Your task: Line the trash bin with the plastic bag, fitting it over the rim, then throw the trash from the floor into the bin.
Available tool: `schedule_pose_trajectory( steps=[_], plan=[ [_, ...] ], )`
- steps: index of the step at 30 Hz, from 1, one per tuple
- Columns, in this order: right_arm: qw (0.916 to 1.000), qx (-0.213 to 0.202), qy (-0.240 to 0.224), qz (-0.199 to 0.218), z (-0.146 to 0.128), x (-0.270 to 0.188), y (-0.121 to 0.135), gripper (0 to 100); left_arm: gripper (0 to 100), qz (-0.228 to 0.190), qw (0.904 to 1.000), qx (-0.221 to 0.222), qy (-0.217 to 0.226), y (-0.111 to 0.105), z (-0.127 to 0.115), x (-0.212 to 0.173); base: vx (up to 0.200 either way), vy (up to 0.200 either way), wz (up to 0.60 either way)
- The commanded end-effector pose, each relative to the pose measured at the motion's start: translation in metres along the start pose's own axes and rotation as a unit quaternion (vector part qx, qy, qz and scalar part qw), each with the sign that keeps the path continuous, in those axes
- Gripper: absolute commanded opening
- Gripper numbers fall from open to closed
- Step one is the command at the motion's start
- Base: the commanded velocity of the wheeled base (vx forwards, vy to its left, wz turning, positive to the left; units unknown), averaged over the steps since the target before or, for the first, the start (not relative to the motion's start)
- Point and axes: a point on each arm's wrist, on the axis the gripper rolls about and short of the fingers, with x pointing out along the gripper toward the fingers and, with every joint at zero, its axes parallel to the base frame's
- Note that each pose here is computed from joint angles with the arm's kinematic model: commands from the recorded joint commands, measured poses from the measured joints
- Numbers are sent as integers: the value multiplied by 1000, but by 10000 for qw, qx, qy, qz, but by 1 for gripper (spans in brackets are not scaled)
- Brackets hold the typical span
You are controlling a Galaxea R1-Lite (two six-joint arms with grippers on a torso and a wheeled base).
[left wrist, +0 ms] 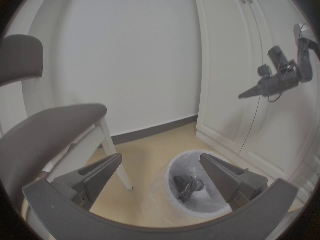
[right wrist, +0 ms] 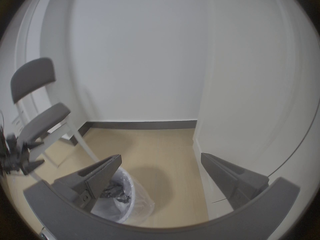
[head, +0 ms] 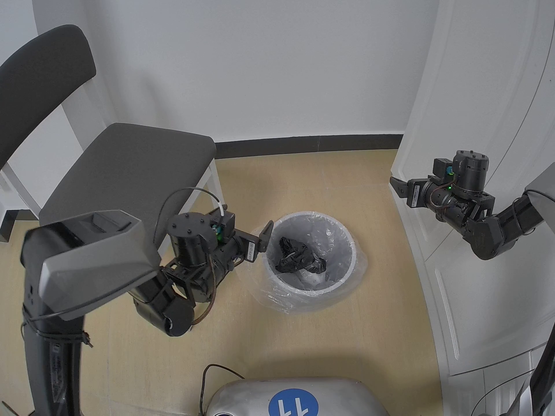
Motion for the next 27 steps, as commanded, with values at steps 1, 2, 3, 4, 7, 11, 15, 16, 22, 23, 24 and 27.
schedule_pose_trajectory(
  steps=[1,2,3,4,7,11,15,16,22,23,24,27],
  plan=[
    [9986,269,296,-338,-44,19,-24,100,100,192,9981,63,590,-11,-56,23,0,0,0],
    [9984,297,310,-369,-54,23,-27,100,100,347,9969,85,695,-11,-59,26,0,0,0],
    [9983,304,332,-362,-59,25,-27,100,100,407,9963,96,757,-9,-60,27,0,0,0],
    [9982,310,363,-371,-62,26,-27,100,100,417,9959,104,796,-10,-61,27,0,0,0],
    [9978,321,431,-382,-71,31,-27,100,100,453,9942,140,961,-9,-65,27,0,0,0],
    [9976,326,453,-413,-76,37,-30,100,100,617,9918,170,1103,-8,-68,32,0,0,0],
    [9963,373,657,-416,-98,47,-29,100,100,800,9892,195,1211,-5,-78,44,0,0,0],
    [9960,402,678,-427,-102,49,-29,100,100,840,9883,198,1254,-5,-80,45,0,0,0],
    [9946,433,844,-431,-126,61,-28,100,100,966,9848,225,1423,1,-93,53,0,0,0],
    [9944,427,875,-410,-129,62,-26,100,100,976,9849,214,1417,1,-94,54,0,0,0],
    [9944,427,875,-410,-129,62,-26,100,100,976,9849,214,1417,1,-94,54,0,0,0],
    [9927,368,1126,-240,-149,65,-13,100,100,1018,9836,174,1479,4,-102,59,0,0,0]
  ],
)
